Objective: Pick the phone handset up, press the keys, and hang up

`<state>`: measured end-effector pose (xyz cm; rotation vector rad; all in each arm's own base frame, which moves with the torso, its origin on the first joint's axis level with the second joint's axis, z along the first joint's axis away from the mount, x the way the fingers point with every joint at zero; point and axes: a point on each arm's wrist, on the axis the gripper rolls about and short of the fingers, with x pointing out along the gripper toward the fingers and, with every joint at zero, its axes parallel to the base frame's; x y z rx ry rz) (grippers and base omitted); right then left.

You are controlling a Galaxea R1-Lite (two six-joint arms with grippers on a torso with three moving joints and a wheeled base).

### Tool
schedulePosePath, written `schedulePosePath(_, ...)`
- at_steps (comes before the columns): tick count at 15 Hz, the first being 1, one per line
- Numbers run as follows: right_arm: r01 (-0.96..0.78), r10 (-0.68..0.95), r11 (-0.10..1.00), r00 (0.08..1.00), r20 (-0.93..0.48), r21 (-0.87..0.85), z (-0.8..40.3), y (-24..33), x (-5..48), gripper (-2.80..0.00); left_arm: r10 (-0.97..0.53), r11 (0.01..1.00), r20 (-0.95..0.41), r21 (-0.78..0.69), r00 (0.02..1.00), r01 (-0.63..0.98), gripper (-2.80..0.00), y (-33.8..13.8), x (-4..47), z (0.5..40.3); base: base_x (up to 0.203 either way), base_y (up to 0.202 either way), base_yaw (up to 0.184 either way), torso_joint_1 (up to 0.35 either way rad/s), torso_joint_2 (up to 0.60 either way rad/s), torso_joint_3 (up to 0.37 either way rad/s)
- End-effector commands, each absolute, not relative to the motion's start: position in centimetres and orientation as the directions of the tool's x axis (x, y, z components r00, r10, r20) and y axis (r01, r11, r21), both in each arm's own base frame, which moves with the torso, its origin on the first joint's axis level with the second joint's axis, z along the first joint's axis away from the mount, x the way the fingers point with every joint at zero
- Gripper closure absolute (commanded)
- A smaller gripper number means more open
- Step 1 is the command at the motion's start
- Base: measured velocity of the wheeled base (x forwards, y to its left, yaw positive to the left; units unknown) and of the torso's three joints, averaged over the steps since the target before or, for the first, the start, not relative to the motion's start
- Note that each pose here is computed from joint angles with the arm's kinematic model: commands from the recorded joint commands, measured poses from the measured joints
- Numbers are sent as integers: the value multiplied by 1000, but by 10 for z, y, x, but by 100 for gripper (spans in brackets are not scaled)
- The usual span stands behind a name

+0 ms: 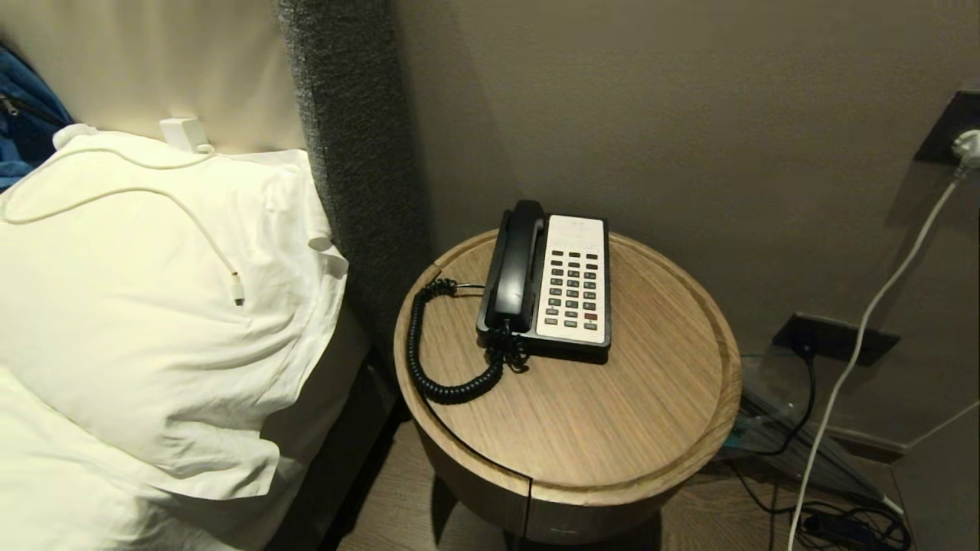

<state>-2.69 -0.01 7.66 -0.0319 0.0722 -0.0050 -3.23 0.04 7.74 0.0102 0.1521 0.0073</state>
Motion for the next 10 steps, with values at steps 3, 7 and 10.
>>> schedulePosePath(3, 3, -6, 999, 997, -71, -33, 77, 0, -27, 0, 9, 1000, -154, 11, 988, -8, 0, 0, -32, 77, 0, 0, 0, 4, 2, 202)
schedulePosePath(7, 4, -6, 999, 997, -71, -33, 77, 0, -27, 0, 9, 1000, -154, 13, 988, -7, 0, 0, -32, 77, 0, 0, 0, 4, 3, 201)
schedulePosePath(10, 4, -6, 999, 997, -71, -33, 77, 0, -27, 0, 9, 1000, -154, 11, 988, -7, 0, 0, -32, 77, 0, 0, 0, 2, 0, 206)
